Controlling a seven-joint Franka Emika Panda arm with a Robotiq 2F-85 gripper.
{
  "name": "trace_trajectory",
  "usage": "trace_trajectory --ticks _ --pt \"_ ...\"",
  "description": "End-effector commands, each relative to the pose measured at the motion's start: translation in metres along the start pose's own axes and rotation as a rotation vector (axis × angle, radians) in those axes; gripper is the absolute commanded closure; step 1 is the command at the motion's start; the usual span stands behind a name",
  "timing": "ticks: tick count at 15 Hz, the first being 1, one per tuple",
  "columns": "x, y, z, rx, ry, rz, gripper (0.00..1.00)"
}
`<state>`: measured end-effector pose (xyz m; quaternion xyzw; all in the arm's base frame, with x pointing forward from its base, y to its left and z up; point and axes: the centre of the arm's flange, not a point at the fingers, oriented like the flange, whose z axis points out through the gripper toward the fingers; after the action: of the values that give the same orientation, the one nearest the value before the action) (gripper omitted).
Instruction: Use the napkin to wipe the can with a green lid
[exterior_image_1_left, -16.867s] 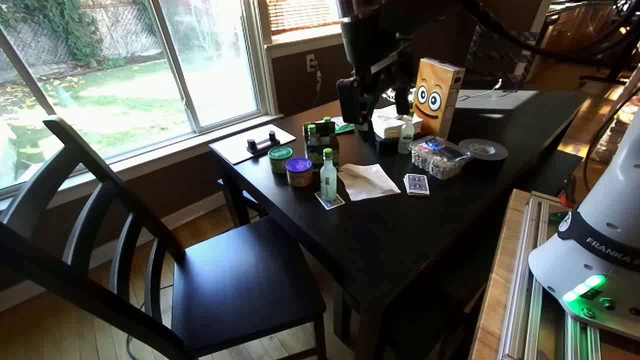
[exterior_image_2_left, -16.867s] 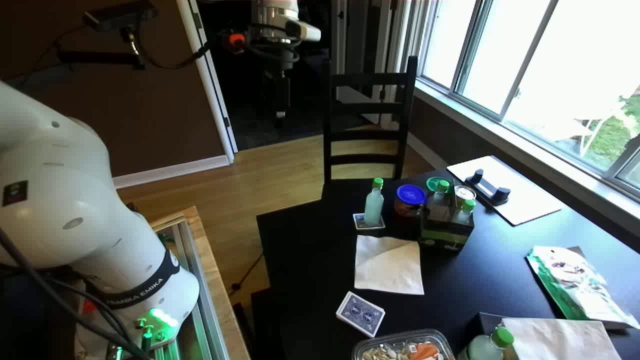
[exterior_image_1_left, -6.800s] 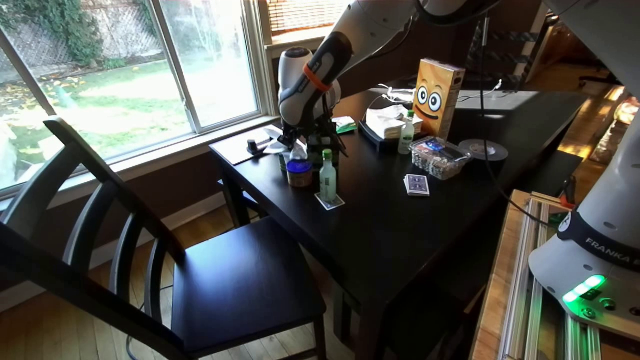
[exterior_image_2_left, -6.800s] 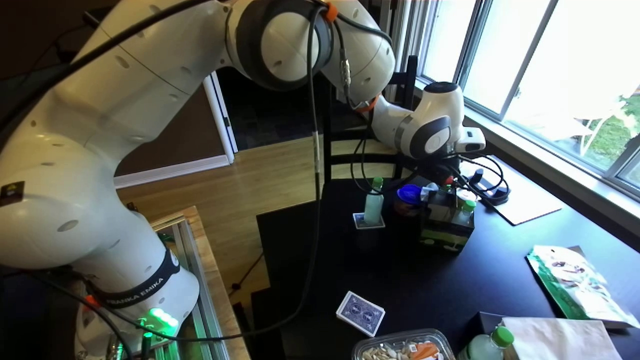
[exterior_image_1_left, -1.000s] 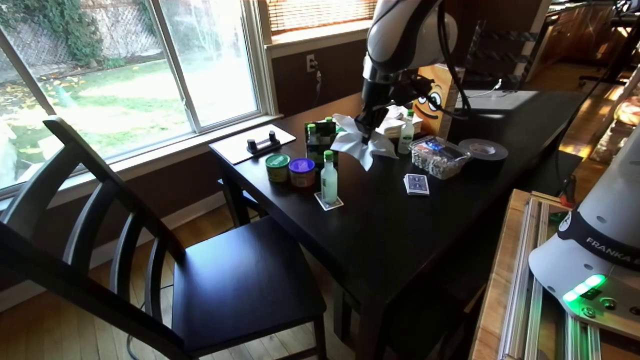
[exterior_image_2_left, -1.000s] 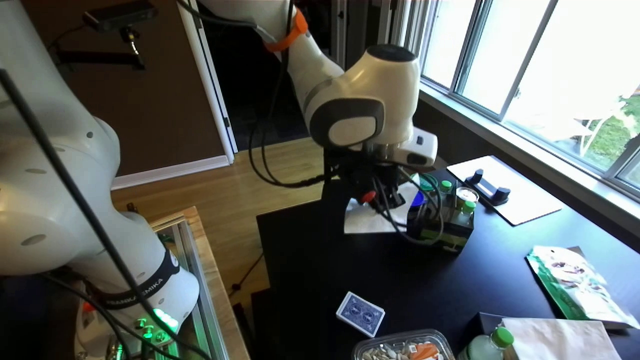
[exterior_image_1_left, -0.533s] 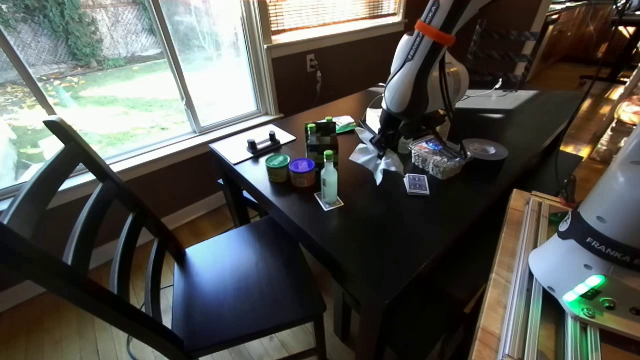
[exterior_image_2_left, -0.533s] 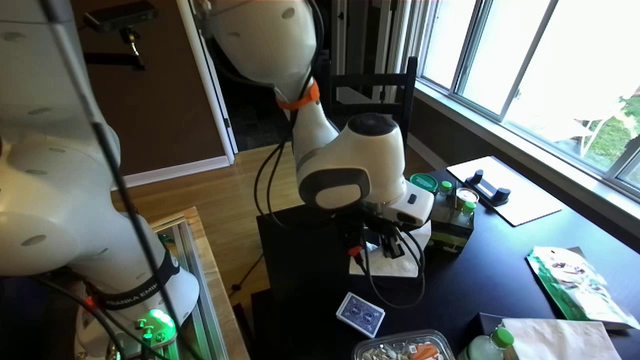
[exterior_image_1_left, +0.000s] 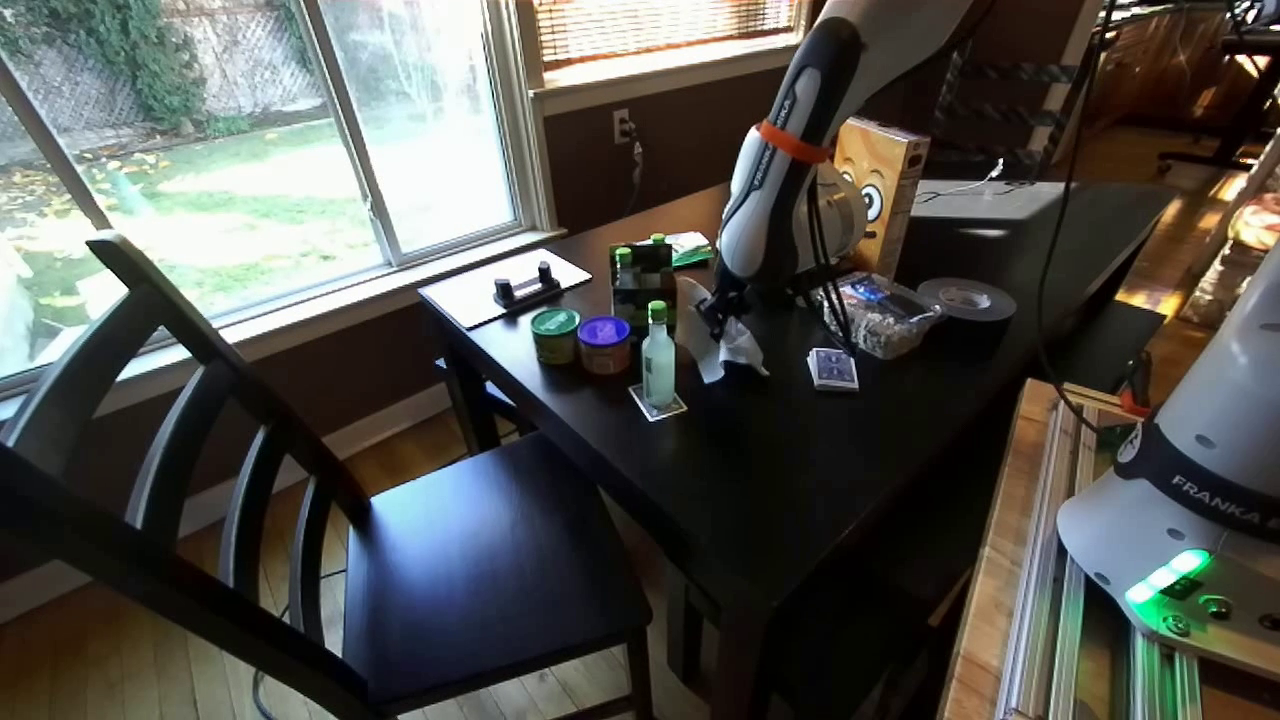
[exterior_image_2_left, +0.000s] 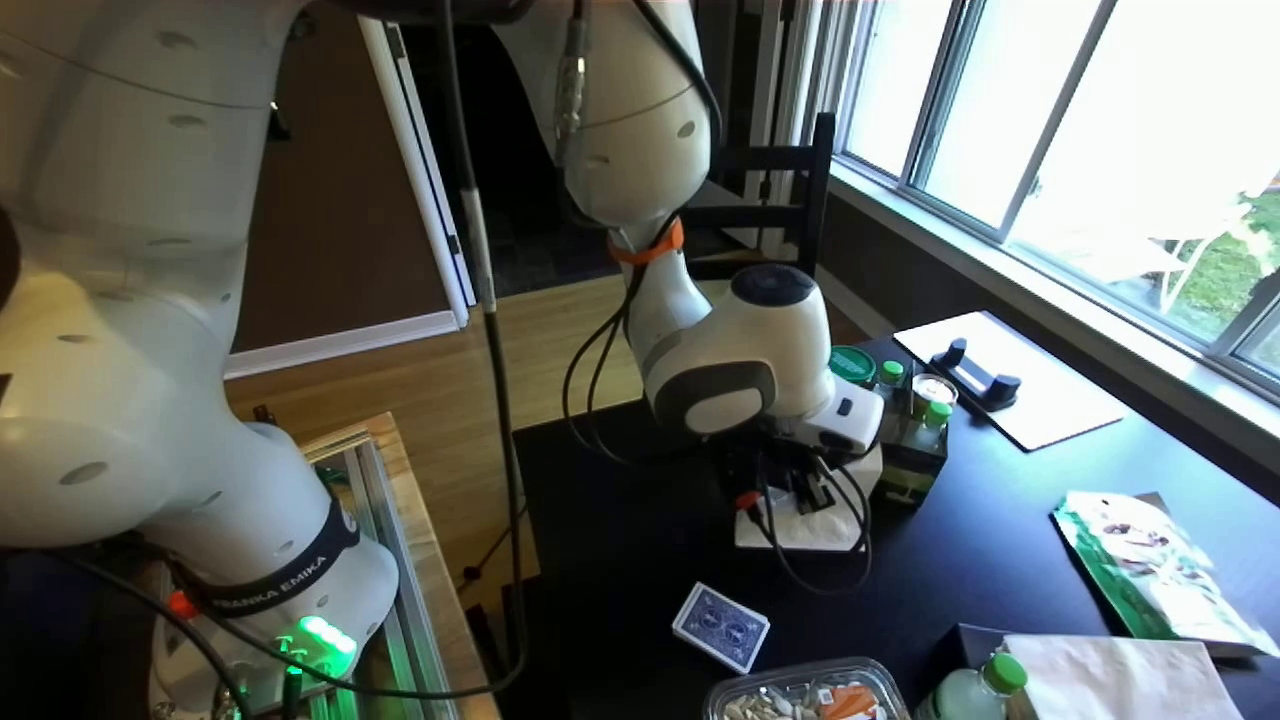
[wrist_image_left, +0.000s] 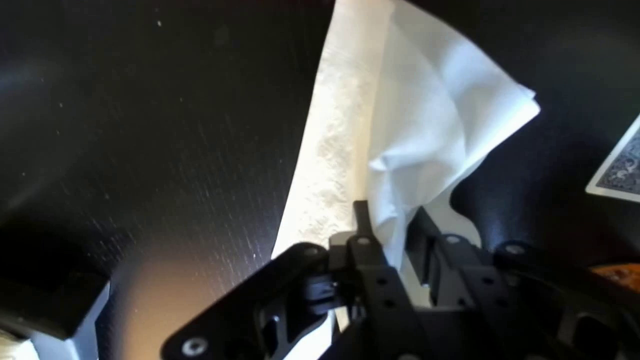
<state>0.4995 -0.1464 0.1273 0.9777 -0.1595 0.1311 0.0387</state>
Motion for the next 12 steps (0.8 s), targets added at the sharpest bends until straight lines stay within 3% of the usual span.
trace_trajectory --ticks 1,5,8,11,12 --pt "0.017 0.006 -0.064 -0.029 -0.023 -0.079 0.45" --pt "0.004 0.008 -0.126 -0.032 -0.105 -0.243 0.19" --pt "-0.015 0.004 -0.163 -0.033 -0.161 -0.296 0.0" --pt "-0.03 -0.004 -0.195 -0.037 -0.217 -0.29 0.0" --pt "-0.03 -0.007 -0.202 -0.035 -0.194 -0.298 0.0"
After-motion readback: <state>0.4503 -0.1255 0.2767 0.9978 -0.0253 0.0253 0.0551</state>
